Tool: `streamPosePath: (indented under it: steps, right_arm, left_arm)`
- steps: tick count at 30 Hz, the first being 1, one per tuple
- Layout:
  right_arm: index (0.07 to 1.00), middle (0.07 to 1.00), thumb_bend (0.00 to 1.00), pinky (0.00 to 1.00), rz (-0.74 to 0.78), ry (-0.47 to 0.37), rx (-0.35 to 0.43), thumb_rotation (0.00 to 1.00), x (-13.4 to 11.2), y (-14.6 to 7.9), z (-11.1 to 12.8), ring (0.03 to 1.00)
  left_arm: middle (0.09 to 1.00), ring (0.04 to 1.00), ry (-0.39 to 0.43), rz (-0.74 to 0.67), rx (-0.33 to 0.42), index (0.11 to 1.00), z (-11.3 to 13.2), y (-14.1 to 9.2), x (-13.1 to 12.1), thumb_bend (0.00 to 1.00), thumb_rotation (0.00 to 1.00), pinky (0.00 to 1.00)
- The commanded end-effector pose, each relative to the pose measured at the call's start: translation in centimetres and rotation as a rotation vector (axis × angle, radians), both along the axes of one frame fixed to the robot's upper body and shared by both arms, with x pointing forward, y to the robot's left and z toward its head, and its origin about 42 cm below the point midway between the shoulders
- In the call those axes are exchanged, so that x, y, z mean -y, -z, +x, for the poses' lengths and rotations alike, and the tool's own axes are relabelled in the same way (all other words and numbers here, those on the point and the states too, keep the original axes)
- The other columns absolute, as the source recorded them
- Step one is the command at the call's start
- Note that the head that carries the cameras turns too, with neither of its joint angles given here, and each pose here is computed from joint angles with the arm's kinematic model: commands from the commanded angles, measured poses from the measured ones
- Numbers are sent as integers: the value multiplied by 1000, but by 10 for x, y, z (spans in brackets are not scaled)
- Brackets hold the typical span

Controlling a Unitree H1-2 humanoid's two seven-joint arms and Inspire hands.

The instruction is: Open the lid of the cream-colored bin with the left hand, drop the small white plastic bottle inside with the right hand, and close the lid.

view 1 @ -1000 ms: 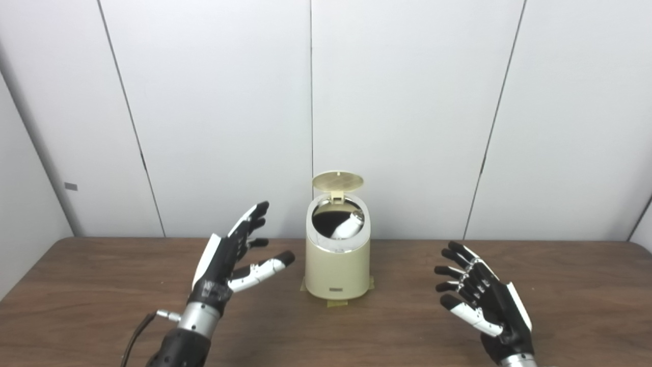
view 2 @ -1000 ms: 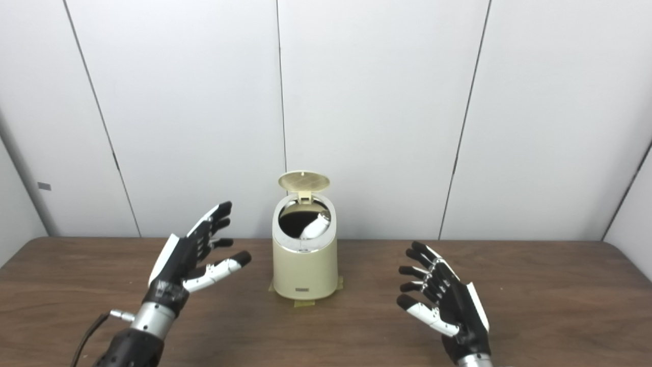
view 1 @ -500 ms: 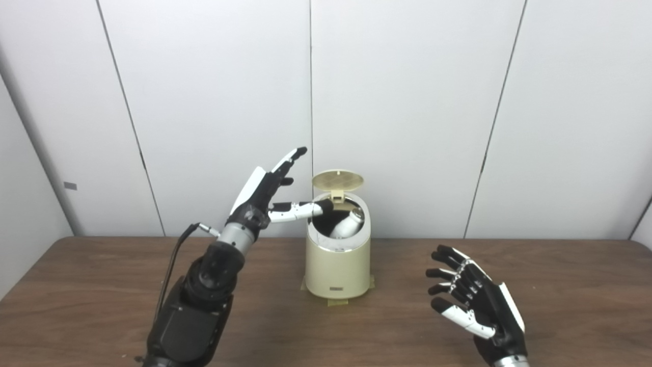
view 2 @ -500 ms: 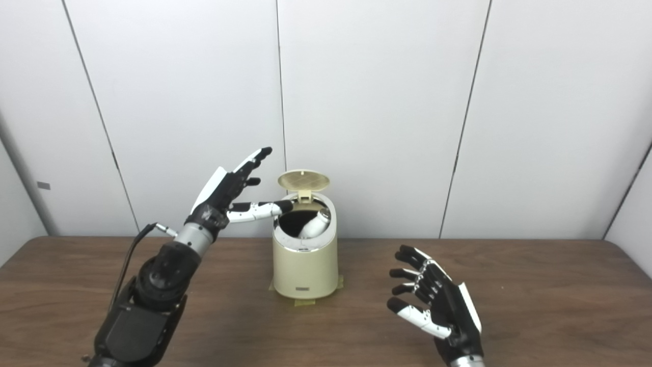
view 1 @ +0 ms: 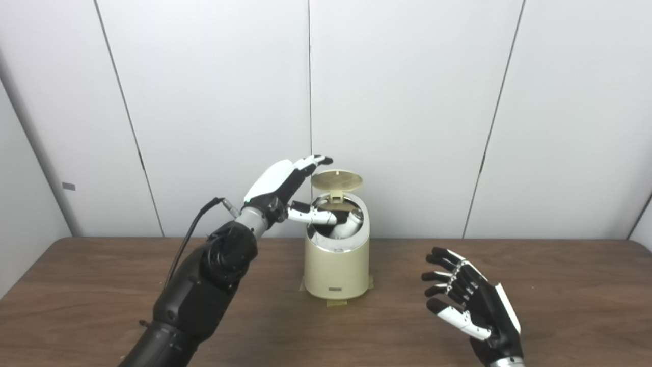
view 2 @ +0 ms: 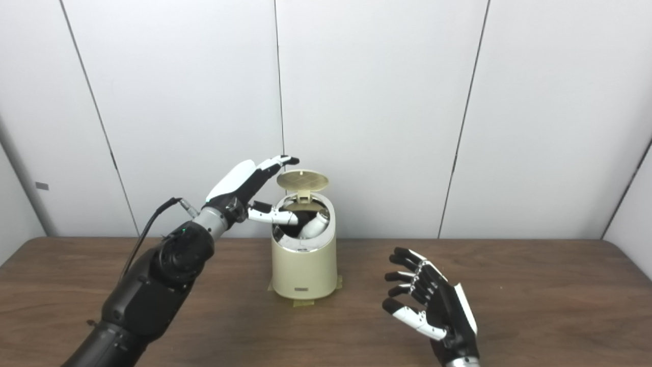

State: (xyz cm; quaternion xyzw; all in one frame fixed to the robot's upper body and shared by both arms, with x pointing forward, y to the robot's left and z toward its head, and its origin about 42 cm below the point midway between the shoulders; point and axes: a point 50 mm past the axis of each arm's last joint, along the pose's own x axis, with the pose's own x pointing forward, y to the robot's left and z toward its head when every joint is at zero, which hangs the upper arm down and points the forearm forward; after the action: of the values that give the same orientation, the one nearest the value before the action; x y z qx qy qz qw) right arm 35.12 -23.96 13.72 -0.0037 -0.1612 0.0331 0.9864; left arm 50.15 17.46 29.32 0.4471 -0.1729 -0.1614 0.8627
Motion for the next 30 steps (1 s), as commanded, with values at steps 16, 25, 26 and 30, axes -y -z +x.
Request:
streamPosePath:
  steps: [16, 25, 26, 30]
  right_arm:
    - [777, 779, 725, 510, 25, -2, 44, 381, -14, -24, 6, 660]
    - [771, 770, 721, 479, 47, -23, 51, 371, -21, -26, 6, 632]
    - [771, 768, 719, 478, 48, -24, 52, 369, -21, -27, 7, 631]
    - [775, 771, 716, 481, 41, -24, 54, 377, -20, -27, 7, 632]
  left_arm:
    - [867, 1000, 98, 130, 155, 840, -14, -56, -8, 1000, 457, 1000]
    - [868, 1000, 140, 139, 150, 839, -24, -59, -8, 1000, 457, 1000]
    - [869, 1000, 144, 141, 148, 838, -25, -59, -8, 1000, 457, 1000]
    - [870, 1000, 159, 162, 153, 837, -30, -59, -6, 1000, 453, 1000]
